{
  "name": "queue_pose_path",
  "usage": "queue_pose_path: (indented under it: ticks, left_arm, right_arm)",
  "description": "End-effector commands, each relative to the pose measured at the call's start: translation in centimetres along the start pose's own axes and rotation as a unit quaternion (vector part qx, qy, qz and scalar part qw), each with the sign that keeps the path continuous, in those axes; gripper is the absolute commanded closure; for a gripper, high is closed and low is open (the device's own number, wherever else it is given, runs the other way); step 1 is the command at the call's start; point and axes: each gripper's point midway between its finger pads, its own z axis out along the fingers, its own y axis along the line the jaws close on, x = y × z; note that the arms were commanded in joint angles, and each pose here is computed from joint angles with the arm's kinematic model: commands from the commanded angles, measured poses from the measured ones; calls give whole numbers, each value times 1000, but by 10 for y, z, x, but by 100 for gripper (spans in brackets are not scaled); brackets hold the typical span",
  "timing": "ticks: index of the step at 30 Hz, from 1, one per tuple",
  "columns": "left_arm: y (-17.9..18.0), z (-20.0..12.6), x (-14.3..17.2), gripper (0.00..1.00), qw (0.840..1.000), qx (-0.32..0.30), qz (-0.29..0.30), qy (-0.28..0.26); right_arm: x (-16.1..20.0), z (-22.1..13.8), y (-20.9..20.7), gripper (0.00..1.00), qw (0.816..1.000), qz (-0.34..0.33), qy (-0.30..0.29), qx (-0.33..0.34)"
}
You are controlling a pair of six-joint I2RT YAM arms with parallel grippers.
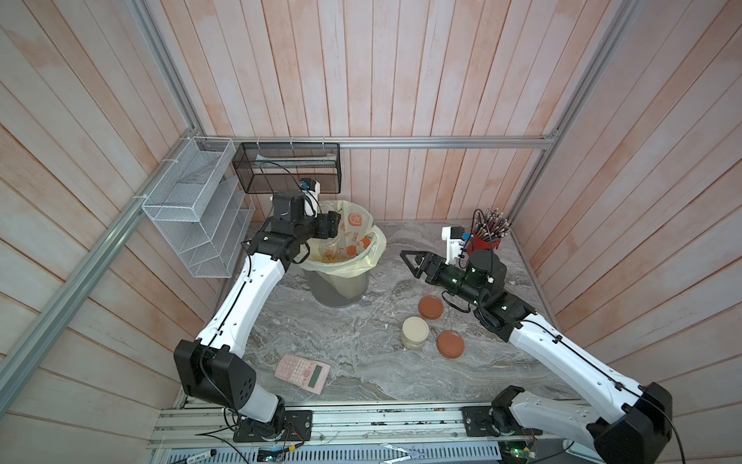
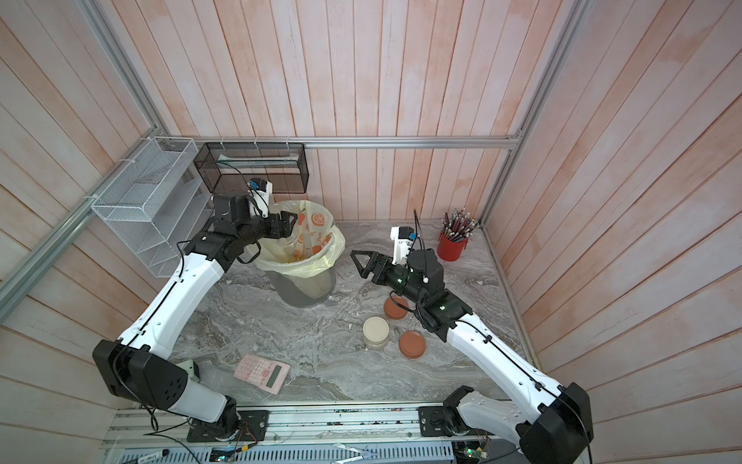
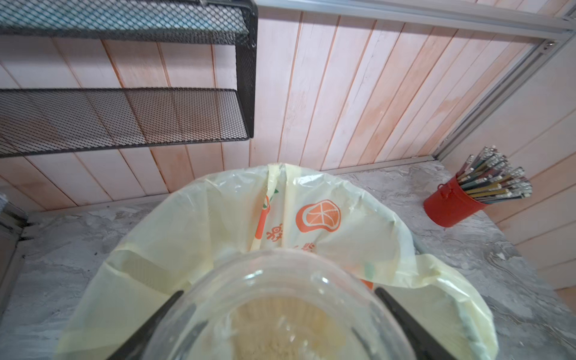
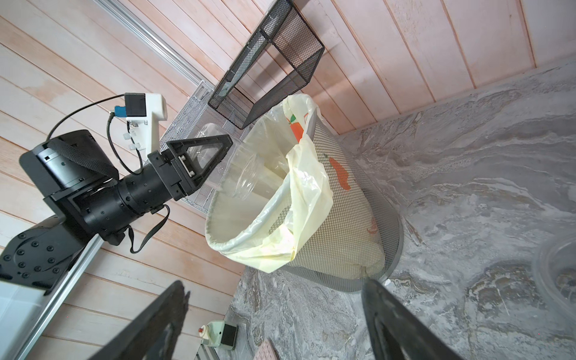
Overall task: Empty expired oatmeal from jars
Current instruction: Pour the expired oatmeal into the trash bin, then place the jar at the center of the board.
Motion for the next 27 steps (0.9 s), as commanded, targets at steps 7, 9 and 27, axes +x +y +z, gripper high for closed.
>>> queue_pose_path:
  ticks: [7,9,27]
  left_arm:
    - [-27,-58,-67,88,980,68,-118,-148]
    - [-29,-64,-67,87,971,81,-155,-163]
    - [-33,-123,-50,87,844,214,-416,-261]
  right_arm:
    - [-17,9,28,8,998,15,-34,-52]
    - [-17,13,35,7,996,27,-41,-69]
    - [6,43,75,2,973,141,-90,-157]
